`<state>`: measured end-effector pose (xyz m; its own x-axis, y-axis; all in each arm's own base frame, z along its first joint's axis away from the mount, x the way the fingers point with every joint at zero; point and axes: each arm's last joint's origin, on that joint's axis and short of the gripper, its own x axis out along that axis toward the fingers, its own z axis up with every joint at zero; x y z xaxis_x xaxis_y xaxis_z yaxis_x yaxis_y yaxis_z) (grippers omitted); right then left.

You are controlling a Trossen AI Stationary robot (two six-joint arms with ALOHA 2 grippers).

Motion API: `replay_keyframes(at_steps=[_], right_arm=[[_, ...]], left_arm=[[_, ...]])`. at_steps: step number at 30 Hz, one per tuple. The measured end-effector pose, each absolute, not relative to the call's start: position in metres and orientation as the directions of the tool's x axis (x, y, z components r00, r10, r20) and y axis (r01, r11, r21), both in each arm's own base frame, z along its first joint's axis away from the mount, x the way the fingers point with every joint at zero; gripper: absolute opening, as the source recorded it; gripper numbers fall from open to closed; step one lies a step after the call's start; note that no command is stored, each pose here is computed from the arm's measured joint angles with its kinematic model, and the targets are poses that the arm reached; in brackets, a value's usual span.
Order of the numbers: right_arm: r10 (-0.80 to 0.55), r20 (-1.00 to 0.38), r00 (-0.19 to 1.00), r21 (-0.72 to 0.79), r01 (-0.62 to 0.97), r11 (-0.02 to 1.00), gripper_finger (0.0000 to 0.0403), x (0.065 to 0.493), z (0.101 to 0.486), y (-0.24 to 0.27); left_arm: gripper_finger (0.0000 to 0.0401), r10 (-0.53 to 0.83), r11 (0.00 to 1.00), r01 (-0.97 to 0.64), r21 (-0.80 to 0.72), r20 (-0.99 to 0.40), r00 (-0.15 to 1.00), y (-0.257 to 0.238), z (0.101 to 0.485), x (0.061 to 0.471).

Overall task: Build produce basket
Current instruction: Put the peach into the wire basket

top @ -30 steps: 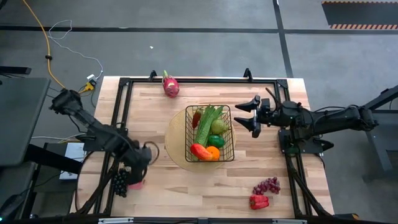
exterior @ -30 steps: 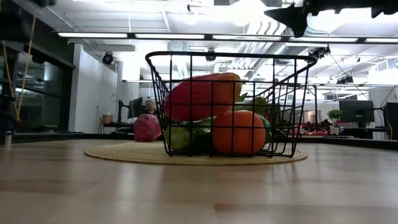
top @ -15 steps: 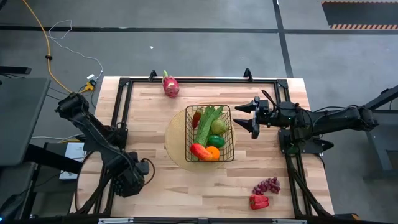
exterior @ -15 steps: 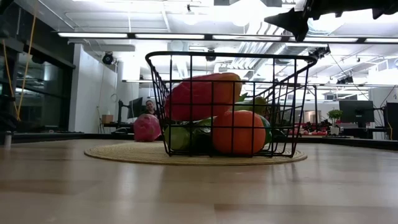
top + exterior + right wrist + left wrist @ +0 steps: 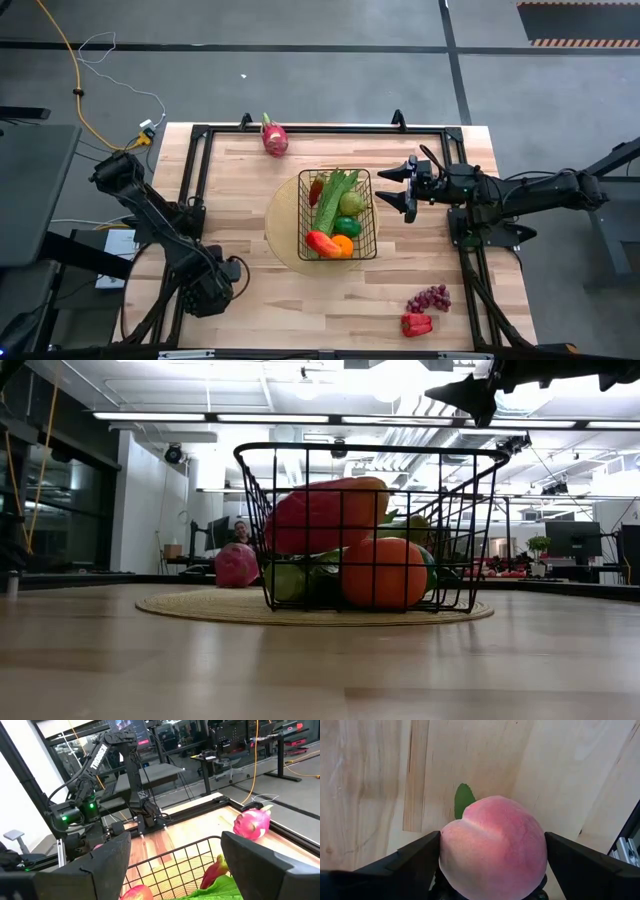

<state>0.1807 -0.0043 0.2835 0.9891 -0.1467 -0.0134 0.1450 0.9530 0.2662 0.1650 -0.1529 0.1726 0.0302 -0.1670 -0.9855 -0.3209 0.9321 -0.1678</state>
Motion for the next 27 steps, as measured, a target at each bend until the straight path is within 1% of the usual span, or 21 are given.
replay_keyframes(at_steps=[5,9,14,17,20,23,27], right_arm=[[-0.147,-0.014,0.989,0.266,0.145,0.953,0.03,0.181,0.283,-0.004],[-0.147,-0.013,0.989,0.266,0.145,0.953,0.03,0.181,0.284,-0.004],[-0.147,-0.014,0.989,0.265,0.145,0.953,0.03,0.181,0.283,-0.004],[-0.147,-0.013,0.989,0.266,0.145,0.953,0.03,0.181,0.284,-0.004],[-0.147,-0.013,0.989,0.266,0.145,0.953,0.03,0.181,0.284,-0.004],[-0.147,-0.005,0.989,0.266,0.143,0.953,0.03,0.181,0.284,-0.004],[-0.147,0.005,0.989,0.261,0.14,0.955,0.03,0.181,0.285,-0.004]], left_arm=[[0.0313,-0.166,0.943,-0.285,-0.169,-0.985,0.036,-0.152,0.173,0.165],[0.0289,-0.166,0.941,-0.29,-0.174,-0.985,0.052,-0.147,0.176,0.166],[0.0282,-0.201,0.923,-0.306,-0.235,-0.97,0.138,-0.13,0.194,0.175],[0.028,-0.238,0.909,-0.285,-0.304,-0.94,0.246,-0.114,0.218,0.184],[0.028,-0.232,0.91,-0.234,-0.342,-0.889,0.395,-0.094,0.25,0.194],[0.0279,-0.167,0.922,-0.204,-0.328,-0.814,0.556,-0.068,0.287,0.201],[0.0279,-0.016,0.939,-0.222,-0.263,-0.679,0.734,-0.033,0.332,0.21]])
